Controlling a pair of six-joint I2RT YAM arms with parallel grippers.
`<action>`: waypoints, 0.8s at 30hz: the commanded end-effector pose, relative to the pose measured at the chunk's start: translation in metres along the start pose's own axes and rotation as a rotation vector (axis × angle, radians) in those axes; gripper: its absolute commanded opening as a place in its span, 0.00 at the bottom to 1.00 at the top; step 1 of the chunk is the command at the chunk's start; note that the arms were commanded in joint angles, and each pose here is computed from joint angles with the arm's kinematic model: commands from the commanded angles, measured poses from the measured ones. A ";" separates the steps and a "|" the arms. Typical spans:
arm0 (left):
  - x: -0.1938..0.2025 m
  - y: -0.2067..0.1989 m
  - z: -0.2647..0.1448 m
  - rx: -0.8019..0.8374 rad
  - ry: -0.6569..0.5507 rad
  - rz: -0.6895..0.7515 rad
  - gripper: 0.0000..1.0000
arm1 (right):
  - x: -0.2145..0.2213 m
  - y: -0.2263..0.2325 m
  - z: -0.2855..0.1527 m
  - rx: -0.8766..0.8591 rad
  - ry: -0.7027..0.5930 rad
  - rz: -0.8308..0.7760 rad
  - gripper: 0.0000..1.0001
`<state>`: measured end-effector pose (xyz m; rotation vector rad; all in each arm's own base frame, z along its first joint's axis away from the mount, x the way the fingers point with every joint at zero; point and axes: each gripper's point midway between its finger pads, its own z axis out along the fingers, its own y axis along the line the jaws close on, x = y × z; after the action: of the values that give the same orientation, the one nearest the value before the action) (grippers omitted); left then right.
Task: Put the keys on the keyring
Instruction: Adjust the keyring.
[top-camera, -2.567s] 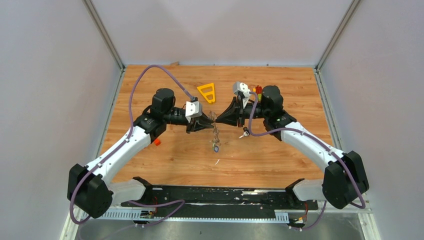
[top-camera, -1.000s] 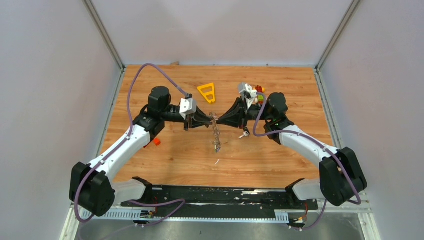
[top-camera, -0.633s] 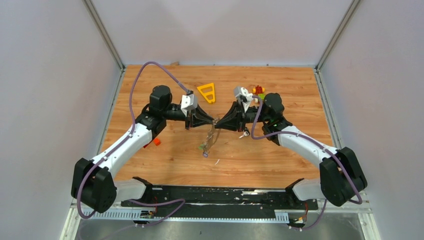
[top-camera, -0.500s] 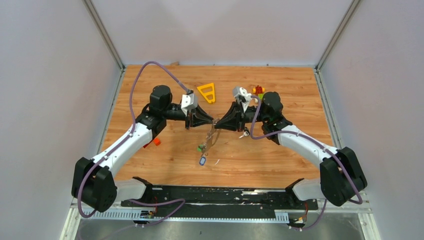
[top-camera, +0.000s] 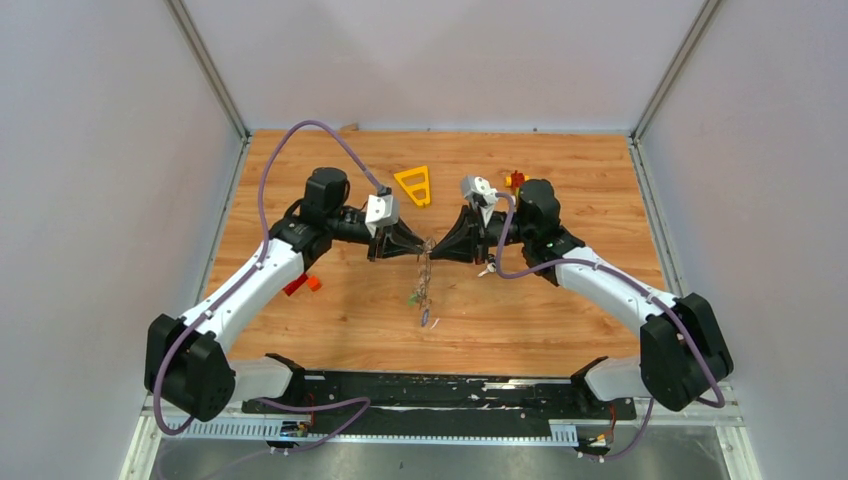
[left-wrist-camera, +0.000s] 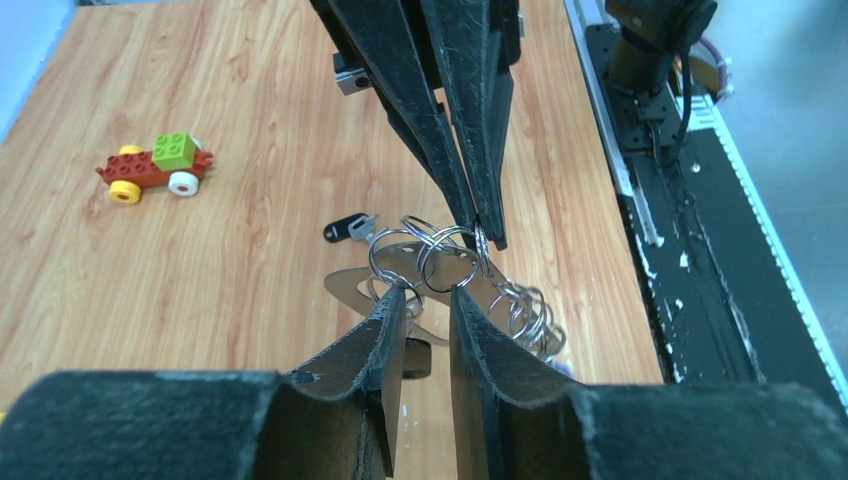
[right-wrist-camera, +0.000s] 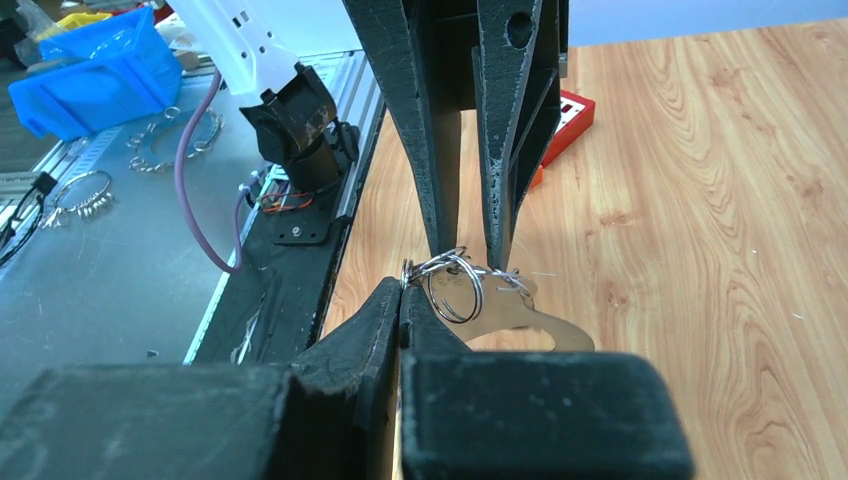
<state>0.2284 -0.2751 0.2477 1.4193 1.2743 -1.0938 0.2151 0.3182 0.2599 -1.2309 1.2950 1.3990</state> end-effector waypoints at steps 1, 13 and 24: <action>-0.003 -0.014 -0.004 0.061 0.022 0.106 0.30 | -0.012 0.006 0.002 -0.080 0.001 -0.095 0.00; 0.014 -0.039 -0.010 0.108 0.054 0.171 0.28 | -0.008 0.012 0.000 -0.143 0.037 -0.135 0.00; 0.027 -0.049 -0.022 0.066 0.127 0.210 0.29 | -0.007 0.006 0.004 -0.129 0.035 -0.076 0.00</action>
<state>0.1853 -0.2512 0.2210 1.6316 1.1749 -0.9982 0.2071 0.3182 0.2455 -1.3655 1.2641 1.4384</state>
